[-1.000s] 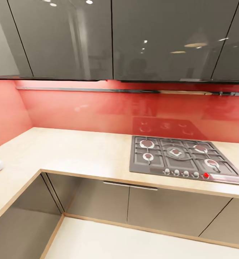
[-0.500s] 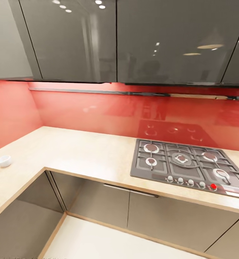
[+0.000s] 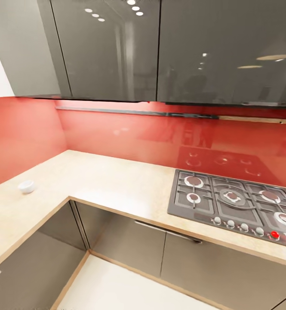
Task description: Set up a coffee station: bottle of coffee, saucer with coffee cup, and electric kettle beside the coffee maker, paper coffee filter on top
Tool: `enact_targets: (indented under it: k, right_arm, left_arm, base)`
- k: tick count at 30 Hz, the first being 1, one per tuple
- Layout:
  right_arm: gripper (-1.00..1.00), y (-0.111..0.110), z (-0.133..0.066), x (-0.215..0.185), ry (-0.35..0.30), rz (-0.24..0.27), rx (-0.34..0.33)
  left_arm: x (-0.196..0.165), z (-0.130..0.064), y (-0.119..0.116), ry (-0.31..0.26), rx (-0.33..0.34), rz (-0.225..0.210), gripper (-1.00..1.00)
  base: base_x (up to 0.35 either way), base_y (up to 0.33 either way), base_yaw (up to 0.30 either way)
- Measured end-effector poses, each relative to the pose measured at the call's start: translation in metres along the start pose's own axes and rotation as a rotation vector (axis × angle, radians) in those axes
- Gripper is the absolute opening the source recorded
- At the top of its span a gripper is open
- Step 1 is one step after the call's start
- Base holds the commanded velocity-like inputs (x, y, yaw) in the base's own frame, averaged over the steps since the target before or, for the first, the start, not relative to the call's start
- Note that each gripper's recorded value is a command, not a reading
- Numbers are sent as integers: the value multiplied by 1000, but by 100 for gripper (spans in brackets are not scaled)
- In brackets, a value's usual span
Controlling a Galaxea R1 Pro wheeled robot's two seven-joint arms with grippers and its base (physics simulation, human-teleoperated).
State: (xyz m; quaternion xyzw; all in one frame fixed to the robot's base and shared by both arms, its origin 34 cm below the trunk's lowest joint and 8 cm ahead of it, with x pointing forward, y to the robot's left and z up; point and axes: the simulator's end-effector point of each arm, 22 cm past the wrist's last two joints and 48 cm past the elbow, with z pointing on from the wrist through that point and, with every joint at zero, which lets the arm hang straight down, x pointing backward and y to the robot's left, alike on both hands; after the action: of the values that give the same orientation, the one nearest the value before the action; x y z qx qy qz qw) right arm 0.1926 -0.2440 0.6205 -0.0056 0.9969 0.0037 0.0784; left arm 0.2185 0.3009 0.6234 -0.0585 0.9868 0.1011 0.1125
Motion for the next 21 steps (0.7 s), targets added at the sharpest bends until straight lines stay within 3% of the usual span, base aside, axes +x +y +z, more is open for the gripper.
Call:
enact_targets:
  k: [5, 10, 14, 17, 21]
  right_arm:
    - [100, 0, 0, -2, -5, 0, 0]
    - [100, 0, 0, -4, -11, 0, 0]
    - [100, -1, 0, -6, -16, 1, 1]
    - [100, -19, -1, -7, -18, -5, 23]
    - [100, -45, -2, -9, -23, -9, 54]
  left_arm:
    - [37, -4, 25, 42, -23, 23, 100]
    - [55, -5, 69, 62, -72, 33, 100]
    - [55, -4, 69, 60, -50, 36, 100]
    - [55, -4, 54, 58, 33, 31, 100]
    - [53, -3, 54, 55, 59, 30, 100]
  base:
    - [0, 0, 206]
    - [0, 0, 207]
    - [0, 0, 210]
    - [0, 0, 215]
    - [0, 0, 221]
